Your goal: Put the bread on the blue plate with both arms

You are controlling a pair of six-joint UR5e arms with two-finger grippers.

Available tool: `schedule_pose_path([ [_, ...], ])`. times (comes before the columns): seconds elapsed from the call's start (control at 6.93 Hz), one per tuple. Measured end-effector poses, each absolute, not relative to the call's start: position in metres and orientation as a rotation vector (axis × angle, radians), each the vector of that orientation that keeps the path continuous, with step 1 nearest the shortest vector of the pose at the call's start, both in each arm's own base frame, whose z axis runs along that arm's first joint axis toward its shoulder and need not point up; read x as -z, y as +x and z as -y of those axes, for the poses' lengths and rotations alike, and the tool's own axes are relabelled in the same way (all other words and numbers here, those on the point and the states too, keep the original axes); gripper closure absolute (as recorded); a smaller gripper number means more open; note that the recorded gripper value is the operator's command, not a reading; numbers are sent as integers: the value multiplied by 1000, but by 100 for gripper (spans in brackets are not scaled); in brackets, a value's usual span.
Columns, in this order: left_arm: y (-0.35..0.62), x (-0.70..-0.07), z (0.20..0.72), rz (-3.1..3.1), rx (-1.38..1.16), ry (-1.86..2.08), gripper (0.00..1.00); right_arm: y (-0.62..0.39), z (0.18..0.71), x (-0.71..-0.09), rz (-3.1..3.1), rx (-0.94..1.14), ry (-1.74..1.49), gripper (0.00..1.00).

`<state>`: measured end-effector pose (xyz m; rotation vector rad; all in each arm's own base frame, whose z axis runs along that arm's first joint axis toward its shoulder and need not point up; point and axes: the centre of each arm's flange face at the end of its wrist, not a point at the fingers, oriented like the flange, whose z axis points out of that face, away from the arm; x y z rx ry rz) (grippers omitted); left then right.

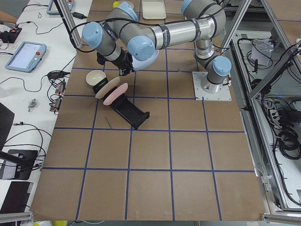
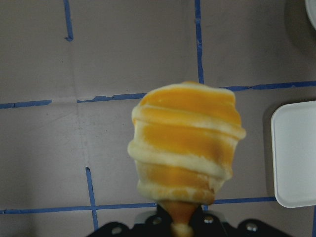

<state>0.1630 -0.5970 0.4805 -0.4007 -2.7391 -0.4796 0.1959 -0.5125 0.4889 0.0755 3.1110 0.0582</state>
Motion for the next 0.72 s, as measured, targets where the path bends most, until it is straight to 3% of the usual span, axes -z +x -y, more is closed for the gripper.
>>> schedule_pose_path([
  [0.72, -102, -383, 586, 2790, 396, -535, 96, 229, 498, -479, -3124, -129, -153, 99],
])
